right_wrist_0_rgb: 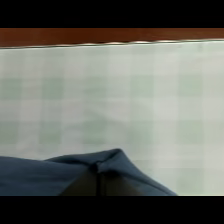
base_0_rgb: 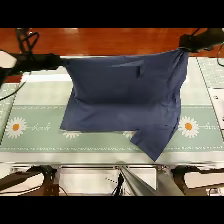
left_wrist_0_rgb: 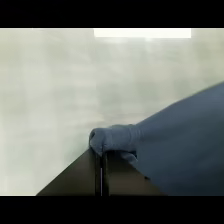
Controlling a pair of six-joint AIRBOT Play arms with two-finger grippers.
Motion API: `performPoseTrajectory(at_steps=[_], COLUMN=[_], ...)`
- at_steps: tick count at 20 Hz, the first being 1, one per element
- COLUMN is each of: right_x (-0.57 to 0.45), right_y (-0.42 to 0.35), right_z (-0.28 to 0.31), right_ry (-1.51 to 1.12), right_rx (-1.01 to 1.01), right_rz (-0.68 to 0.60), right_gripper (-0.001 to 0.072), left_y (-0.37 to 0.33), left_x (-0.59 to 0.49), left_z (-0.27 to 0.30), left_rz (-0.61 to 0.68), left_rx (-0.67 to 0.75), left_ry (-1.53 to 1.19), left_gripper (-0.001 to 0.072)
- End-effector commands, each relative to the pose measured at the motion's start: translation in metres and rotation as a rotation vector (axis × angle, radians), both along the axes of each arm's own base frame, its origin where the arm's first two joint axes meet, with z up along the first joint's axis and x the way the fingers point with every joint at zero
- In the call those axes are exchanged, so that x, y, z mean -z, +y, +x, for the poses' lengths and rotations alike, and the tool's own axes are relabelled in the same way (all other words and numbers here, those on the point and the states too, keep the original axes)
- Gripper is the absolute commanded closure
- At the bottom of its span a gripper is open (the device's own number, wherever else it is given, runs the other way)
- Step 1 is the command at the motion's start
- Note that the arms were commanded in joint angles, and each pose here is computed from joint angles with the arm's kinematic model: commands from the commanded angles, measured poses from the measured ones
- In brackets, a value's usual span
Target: Fold the shirts.
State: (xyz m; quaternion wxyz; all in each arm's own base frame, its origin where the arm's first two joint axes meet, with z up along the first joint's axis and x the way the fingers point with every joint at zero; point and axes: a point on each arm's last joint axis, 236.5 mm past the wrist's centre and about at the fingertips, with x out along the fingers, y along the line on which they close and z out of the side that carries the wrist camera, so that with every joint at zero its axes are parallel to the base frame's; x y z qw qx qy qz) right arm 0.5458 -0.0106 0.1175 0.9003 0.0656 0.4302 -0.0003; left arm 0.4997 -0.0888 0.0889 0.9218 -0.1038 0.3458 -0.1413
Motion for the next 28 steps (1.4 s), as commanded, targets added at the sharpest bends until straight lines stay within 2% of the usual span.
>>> performPoseTrajectory(at_steps=[1,7,15,22,23,24,25,26,28], right_x=[0.042,0.102,0.132,0.14,0.14,0.137,0.136,0.132,0.12], right_y=[-0.028,-0.018,-0.009,-0.004,0.001,0.01,0.013,0.009,-0.014], right_z=[0.017,0.015,-0.011,-0.074,-0.075,-0.08,-0.09,-0.103,-0.131], right_ry=[0.043,0.174,0.33,0.591,0.594,0.606,0.64,0.683,0.778], right_rx=[0.11,0.102,0.089,-0.025,-0.036,-0.084,-0.152,-0.193,-0.198], right_rz=[-0.059,-0.012,0.021,-0.016,0.005,0.026,0.015,-0.014,-0.087], right_gripper=[0.0687,0.0686,0.0686,0.0679,0.054,0.0385,0.0354,0.0346,0.0283], left_y=[0.001,-0.007,-0.019,-0.021,-0.02,-0.019,-0.016,-0.011,0.006], left_x=[0.041,0.107,0.13,0.144,0.145,0.144,0.141,0.136,0.127], left_z=[0.039,0.039,0.022,-0.028,-0.033,-0.041,-0.048,-0.058,-0.082], left_rz=[0.04,0.05,0.035,-0.001,-0.006,-0.012,-0.021,-0.033,-0.068], left_rx=[-0.052,-0.036,0.009,0.126,0.133,0.151,0.168,0.189,0.214], left_ry=[-0.053,0.069,0.171,0.415,0.438,0.474,0.508,0.556,0.661], left_gripper=[0.0691,0.0692,0.0691,0.069,0.0669,0.0519,0.0356,0.0239,0.0232])
